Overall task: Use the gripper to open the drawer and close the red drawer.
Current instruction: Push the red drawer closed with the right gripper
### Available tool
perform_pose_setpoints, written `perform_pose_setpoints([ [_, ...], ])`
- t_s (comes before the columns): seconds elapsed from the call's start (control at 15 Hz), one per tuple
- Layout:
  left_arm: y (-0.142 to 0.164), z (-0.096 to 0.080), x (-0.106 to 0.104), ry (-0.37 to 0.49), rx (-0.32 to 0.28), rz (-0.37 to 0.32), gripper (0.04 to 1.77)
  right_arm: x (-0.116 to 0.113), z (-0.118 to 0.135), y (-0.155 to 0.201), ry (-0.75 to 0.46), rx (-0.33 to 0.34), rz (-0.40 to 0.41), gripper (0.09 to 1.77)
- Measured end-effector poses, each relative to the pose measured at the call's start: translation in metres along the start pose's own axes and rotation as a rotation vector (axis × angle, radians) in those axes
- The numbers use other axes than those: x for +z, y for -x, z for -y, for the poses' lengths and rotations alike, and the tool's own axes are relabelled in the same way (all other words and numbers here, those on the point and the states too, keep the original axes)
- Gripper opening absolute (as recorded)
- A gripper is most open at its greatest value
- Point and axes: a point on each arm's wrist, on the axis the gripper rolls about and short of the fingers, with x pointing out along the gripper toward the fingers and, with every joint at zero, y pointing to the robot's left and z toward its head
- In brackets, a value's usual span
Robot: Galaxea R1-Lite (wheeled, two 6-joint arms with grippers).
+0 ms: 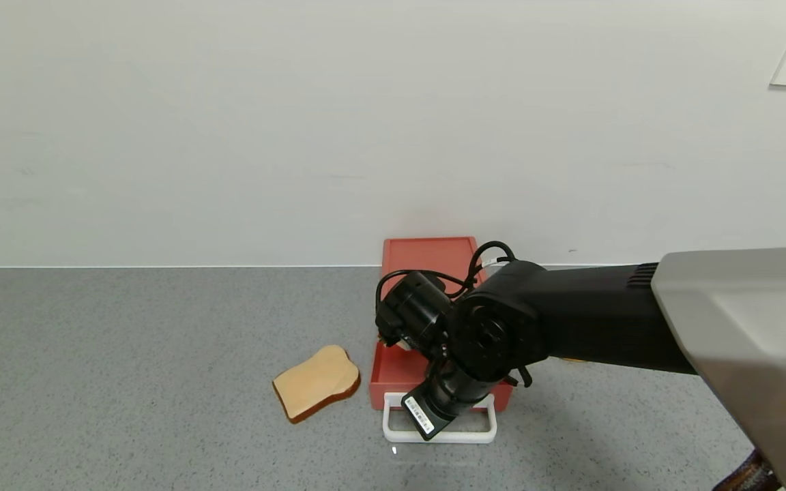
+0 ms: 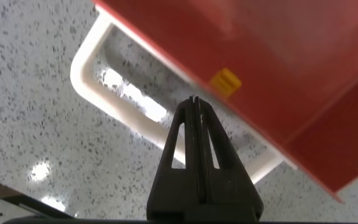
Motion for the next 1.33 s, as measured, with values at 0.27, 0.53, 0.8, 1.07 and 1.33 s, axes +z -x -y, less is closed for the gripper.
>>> perform_pose_setpoints([
  [0.27,0.0,0.0,0.0,0.0,0.0,0.0,1.72,-0.006,0.002,0.007,-0.022,-0.047,-0.036,0.12],
  [0.53,0.0,0.0,0.0,0.0,0.0,0.0,1.72,-0.012,0.005,0.017,-0.048,-0.051,-0.072,0.12],
  [0.8,0.0,0.0,0.0,0.0,0.0,0.0,1.72,-0.019,0.015,0.021,-0.068,-0.07,-0.092,0.12],
  [1.07,0.0,0.0,0.0,0.0,-0.001,0.0,1.72,-0.019,0.027,0.021,-0.096,-0.085,-0.088,0.12],
  [1.33,0.0,0.0,0.0,0.0,-0.001,0.0,1.72,-0.014,0.032,0.02,-0.113,-0.095,-0.047,0.12],
])
